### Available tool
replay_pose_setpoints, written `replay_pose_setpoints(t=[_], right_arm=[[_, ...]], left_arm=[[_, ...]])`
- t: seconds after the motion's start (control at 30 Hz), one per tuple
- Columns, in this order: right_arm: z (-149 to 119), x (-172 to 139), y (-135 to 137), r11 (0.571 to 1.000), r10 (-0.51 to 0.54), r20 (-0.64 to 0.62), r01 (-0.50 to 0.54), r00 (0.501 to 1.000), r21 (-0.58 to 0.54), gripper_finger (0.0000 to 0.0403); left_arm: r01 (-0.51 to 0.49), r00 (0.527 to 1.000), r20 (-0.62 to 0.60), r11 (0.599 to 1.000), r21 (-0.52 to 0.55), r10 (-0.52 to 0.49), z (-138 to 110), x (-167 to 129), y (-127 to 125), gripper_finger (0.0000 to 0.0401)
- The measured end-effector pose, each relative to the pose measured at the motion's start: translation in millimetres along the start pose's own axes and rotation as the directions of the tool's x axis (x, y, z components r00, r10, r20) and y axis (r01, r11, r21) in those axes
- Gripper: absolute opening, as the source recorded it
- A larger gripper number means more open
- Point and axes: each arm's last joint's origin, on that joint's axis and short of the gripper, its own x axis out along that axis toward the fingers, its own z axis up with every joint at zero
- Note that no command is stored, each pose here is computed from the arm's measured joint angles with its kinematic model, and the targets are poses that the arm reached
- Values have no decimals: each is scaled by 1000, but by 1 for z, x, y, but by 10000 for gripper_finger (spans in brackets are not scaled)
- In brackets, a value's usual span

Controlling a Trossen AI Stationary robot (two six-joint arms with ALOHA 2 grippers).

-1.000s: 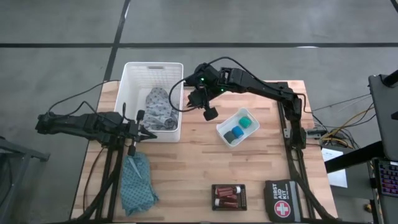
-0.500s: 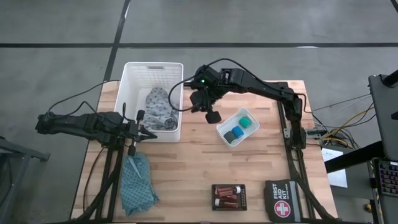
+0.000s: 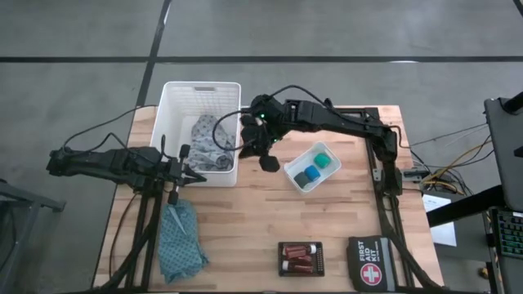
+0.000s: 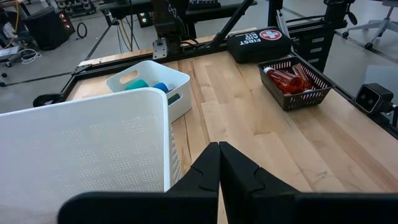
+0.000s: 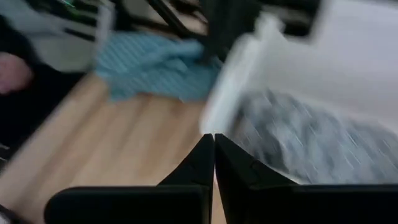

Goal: Pick & place medical supplies in basket/bin
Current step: Put the blue patient gown into the large white bin

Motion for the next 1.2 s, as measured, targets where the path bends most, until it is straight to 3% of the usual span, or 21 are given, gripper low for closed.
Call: replay_pose_setpoints(t=[0.17,0.43,0.6,0.87,1.07,1.2], right_arm=[[-8,29,10,992,87,78,-78,993,-103,11],[-44,47,16,992,102,41,-98,994,-77,11],[-56,20,25,993,42,126,-27,991,-113,11],[-109,-35,54,995,-45,218,63,975,-77,11],[-143,-81,85,950,-273,313,307,910,-63,11],[-160,-108,106,944,-310,376,329,873,16,11]], left_arm=[[0,1000,0,1000,0,0,0,0,0,6],[0,1000,0,1000,0,0,0,0,0,6],[0,1000,0,1000,0,0,0,0,0,6],[0,1000,0,1000,0,0,0,0,0,6],[0,1000,0,1000,0,0,0,0,0,6],[0,1000,0,1000,0,0,0,0,0,6]])
